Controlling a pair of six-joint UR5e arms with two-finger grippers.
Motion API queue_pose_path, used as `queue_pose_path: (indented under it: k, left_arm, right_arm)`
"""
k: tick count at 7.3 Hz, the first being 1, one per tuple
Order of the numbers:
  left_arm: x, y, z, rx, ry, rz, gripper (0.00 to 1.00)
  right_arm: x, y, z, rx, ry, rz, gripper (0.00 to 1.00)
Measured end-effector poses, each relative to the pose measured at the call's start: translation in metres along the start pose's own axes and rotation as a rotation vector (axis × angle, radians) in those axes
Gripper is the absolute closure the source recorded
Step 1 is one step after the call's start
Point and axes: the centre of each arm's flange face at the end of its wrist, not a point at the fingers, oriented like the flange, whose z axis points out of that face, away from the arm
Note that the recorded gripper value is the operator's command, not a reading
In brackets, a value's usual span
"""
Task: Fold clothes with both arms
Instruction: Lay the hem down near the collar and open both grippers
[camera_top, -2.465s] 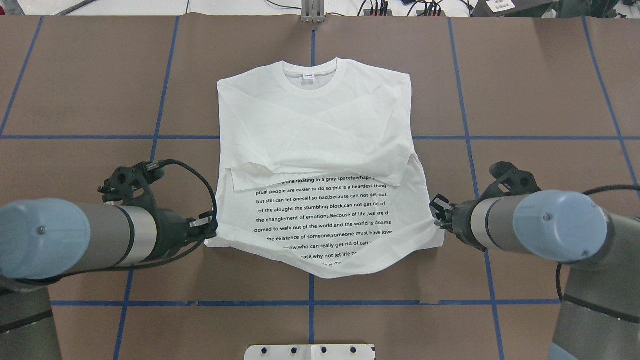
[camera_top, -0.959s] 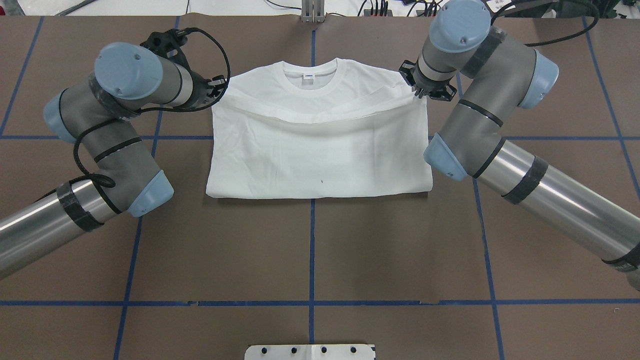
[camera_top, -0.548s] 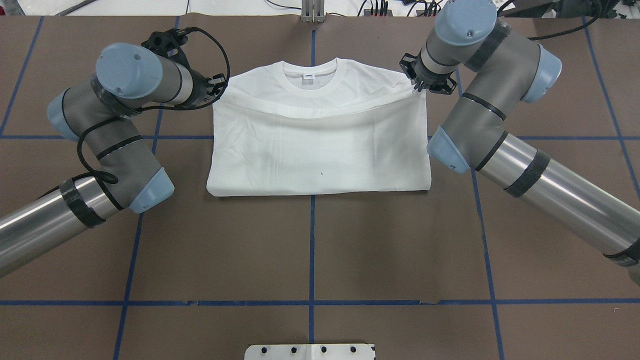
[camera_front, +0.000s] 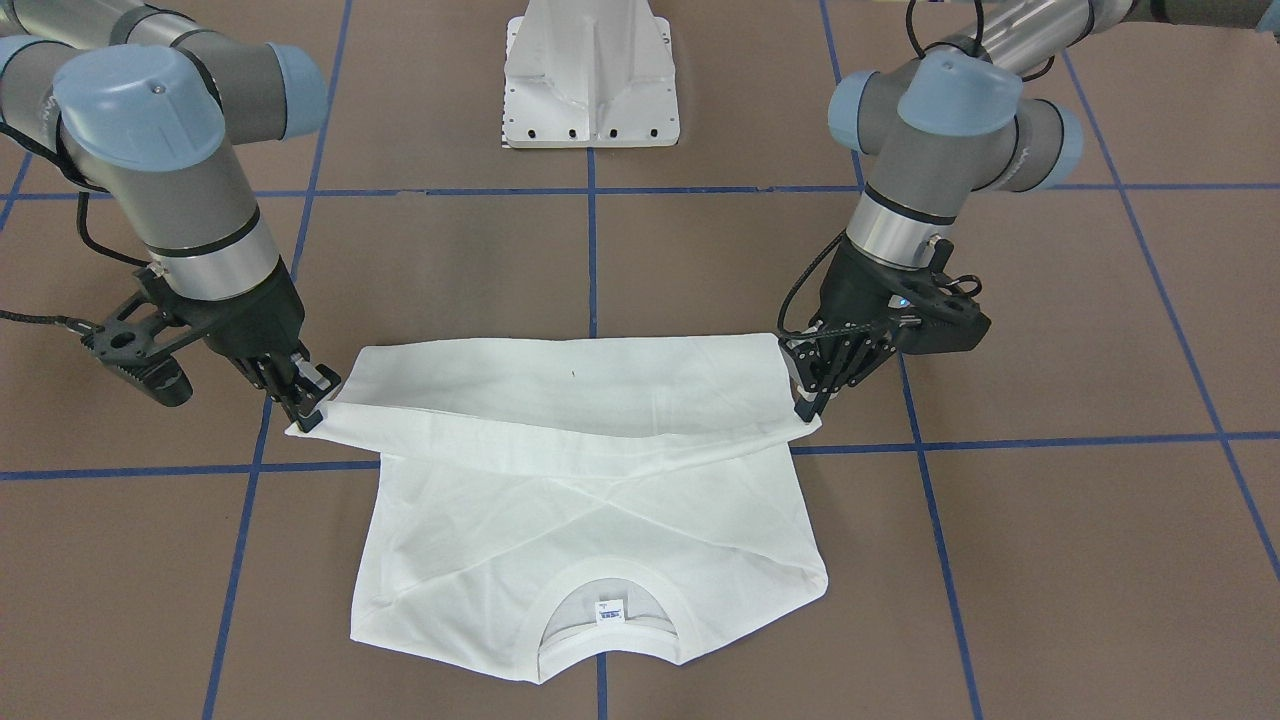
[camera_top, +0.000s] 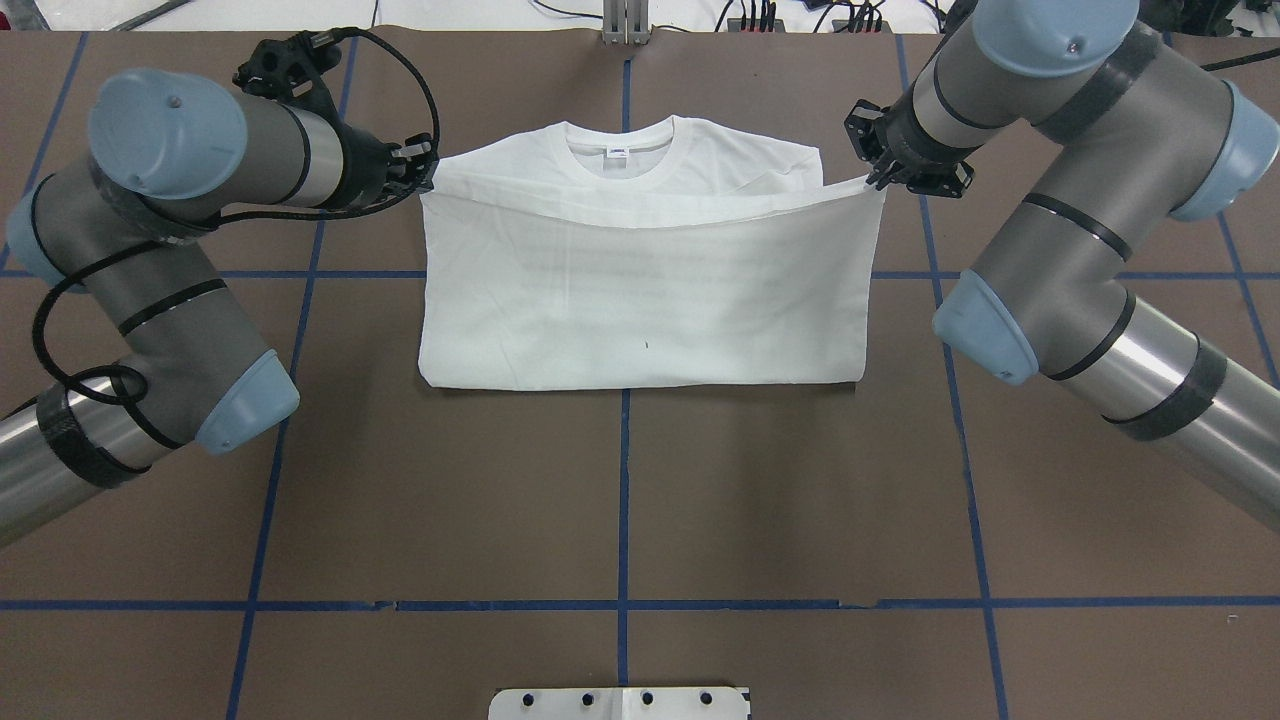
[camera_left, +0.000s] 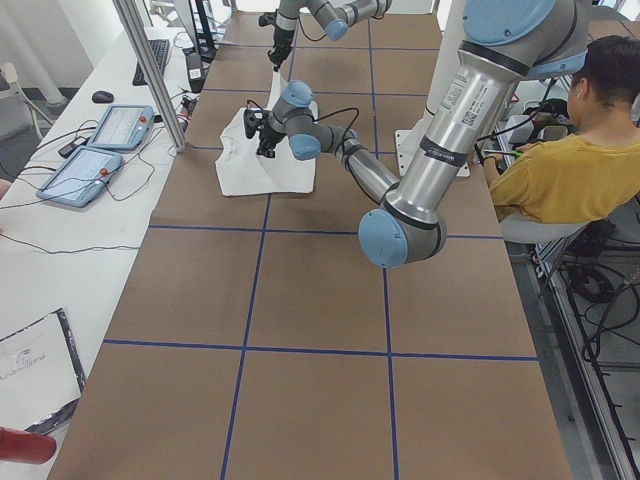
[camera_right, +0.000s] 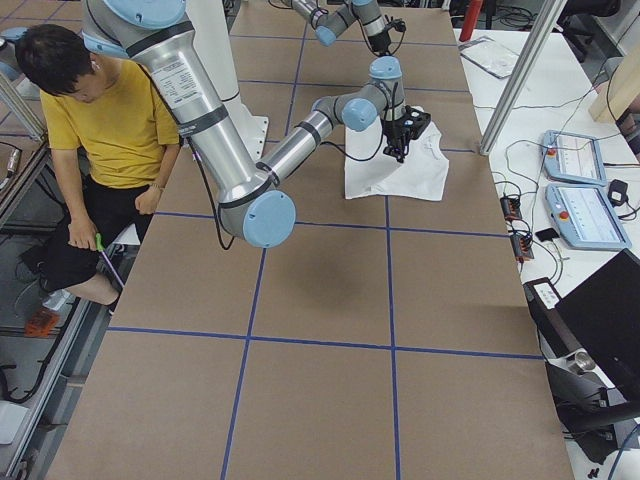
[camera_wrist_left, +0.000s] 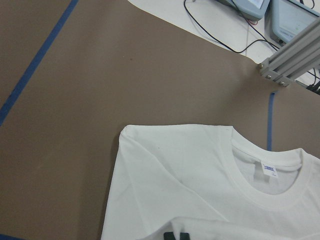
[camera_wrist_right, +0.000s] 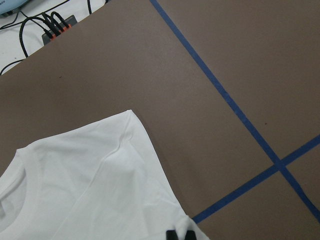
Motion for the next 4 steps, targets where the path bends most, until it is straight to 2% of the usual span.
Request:
queue_pose_path:
  k: [2,4]
  left_arm:
    - [-0.005,-0.012,-0.006,0.016,-0.016,0.029,1.00]
    - [-0.011,-0.023,0.013,0.024,-0.052,0.046,1.00]
  right_arm:
    - [0.002,-0.007,0.016,0.006,0.039,-0.014,1.00]
    - [-0.013,-0.030,0.051,0.022,0.067,-0.052,1.00]
